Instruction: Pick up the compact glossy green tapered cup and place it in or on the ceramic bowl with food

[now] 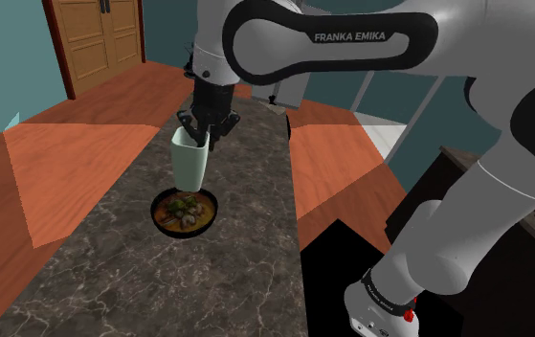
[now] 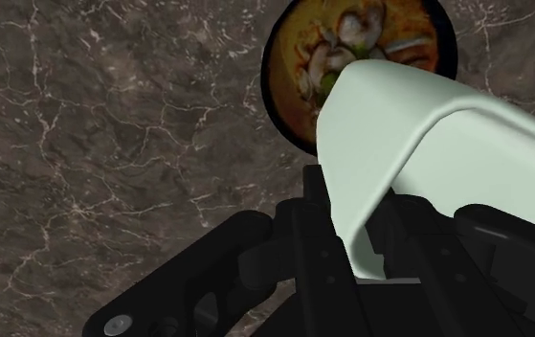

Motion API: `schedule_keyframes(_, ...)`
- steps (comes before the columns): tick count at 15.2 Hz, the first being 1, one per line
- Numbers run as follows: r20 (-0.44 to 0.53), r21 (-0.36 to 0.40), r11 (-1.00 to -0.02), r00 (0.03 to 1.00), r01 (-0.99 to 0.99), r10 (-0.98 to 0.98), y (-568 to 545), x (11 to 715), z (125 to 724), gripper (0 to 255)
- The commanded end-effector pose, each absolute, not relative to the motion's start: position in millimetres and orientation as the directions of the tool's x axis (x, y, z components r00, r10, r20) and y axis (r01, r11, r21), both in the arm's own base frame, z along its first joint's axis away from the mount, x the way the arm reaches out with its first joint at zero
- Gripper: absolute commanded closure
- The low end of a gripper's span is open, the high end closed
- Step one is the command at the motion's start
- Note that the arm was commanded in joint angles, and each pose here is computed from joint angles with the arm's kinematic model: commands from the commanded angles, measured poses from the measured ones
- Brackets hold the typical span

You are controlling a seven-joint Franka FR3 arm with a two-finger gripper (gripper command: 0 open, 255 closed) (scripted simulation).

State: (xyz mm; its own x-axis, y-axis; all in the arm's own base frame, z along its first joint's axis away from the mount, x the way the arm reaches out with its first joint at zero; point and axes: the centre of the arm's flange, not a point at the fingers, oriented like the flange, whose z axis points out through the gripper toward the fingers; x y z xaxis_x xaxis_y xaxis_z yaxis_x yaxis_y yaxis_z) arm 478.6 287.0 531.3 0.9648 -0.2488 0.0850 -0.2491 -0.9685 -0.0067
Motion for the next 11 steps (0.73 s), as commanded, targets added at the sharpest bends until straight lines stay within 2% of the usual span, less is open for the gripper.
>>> schedule_keyframes(1, 0.086, -0.007, -0.968, 0.965, -0.249, -0.249, 287, 479, 520, 255)
schedule_keyframes(11, 0.086, -0.007, -0.968, 0.965, -0.249, -0.249, 287, 479, 475, 255)
